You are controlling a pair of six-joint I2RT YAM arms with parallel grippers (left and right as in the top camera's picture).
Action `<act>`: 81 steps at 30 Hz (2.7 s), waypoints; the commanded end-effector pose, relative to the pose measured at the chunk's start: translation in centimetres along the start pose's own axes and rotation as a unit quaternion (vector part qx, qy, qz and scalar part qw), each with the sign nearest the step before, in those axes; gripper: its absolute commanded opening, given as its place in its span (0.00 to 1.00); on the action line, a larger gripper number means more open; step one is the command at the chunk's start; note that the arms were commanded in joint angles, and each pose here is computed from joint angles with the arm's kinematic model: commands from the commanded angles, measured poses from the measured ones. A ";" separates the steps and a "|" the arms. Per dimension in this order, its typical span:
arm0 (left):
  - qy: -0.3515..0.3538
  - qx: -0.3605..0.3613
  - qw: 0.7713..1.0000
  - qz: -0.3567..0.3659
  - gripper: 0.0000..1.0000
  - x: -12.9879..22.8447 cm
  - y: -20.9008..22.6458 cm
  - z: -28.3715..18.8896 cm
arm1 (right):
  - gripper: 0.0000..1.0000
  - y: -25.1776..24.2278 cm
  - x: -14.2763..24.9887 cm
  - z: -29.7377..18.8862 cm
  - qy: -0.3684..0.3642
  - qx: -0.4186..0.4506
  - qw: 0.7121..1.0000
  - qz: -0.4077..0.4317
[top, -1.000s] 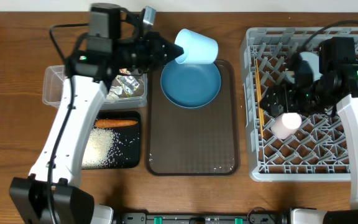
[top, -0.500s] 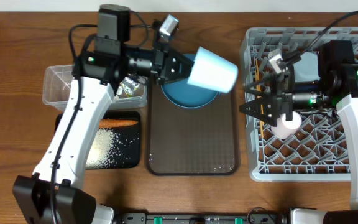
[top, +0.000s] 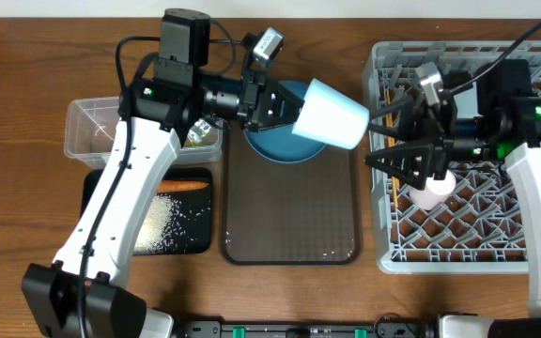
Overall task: Sort waste into correct bins and load items into the dishwasher rack
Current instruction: 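Grasp the light-blue cup with the left gripper and lift it right, then grasp the cup with the right gripper and release the left gripper, then carry the light-blue cup right and lower it into the rack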
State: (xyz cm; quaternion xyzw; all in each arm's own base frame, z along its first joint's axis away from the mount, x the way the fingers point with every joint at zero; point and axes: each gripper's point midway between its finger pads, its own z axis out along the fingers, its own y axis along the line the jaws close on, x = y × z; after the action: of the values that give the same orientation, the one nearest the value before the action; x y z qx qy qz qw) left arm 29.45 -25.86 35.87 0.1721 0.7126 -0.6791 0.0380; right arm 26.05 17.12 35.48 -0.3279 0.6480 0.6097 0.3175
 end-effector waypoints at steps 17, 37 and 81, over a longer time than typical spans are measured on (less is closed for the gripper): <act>0.026 -0.029 0.999 0.030 0.06 1.3 0.5 3.9 | 0.51 1.8 -0.8 0.9 -0.005 -0.032 0.999 -0.028; -0.007 -0.190 0.981 -0.034 0.07 2.3 7.8 2.7 | 0.25 1.2 -1.3 0.7 -0.010 -0.026 0.998 -0.065; -0.075 -0.395 0.915 -0.012 0.82 0.4 13.8 -0.7 | 0.17 -5.5 1.1 -3.6 0.048 0.171 0.982 0.071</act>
State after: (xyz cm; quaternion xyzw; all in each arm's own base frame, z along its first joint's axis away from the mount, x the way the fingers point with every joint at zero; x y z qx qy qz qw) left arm 31.92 -26.29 24.53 0.1000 0.9009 -0.4009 0.1328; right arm 29.15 14.69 31.91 -0.3017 0.7363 0.5199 0.3107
